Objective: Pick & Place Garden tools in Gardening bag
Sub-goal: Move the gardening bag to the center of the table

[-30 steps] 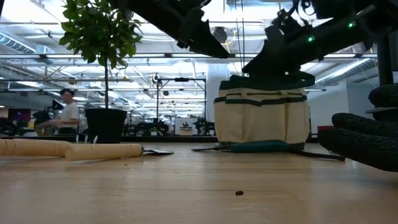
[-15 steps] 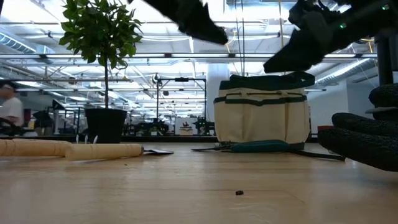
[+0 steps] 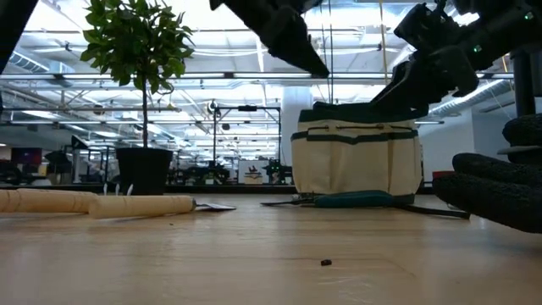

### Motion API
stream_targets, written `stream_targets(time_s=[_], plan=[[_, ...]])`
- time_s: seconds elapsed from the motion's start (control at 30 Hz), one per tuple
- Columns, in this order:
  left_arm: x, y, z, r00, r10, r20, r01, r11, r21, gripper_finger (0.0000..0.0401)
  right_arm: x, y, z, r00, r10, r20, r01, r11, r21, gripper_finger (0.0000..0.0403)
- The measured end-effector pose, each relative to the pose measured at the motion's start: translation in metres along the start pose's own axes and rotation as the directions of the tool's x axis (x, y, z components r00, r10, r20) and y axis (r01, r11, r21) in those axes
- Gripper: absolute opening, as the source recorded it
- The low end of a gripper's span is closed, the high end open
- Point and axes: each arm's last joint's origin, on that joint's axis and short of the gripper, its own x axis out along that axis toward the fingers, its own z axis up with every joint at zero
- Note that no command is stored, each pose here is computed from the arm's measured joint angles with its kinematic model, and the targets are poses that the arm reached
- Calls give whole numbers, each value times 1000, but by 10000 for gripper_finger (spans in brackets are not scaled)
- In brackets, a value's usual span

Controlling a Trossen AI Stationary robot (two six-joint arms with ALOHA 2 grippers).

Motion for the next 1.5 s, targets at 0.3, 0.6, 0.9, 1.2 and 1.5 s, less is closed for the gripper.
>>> stream_targets(time_s=[0.3,0.6,0.9,1.2,1.5], plan=[[12,6,-5,1000,-15,27,12,992,122,225,0,0,-5,999,6,-47,-7,1000,-19,70],[12,7,-8,997,-69,32,66,994,83,225,-1,9,-3,955,297,-18,-298,949,-106,8],[11,-14,-5,955,-289,64,277,949,148,225,-2,10,4,931,360,55,-336,907,-253,2],[11,-16,-6,959,-282,39,274,951,147,225,-4,15,6,850,518,93,-476,832,-285,1],[11,-18,-10,953,-304,-1,302,946,114,225,-4,14,7,868,485,102,-425,834,-352,1]])
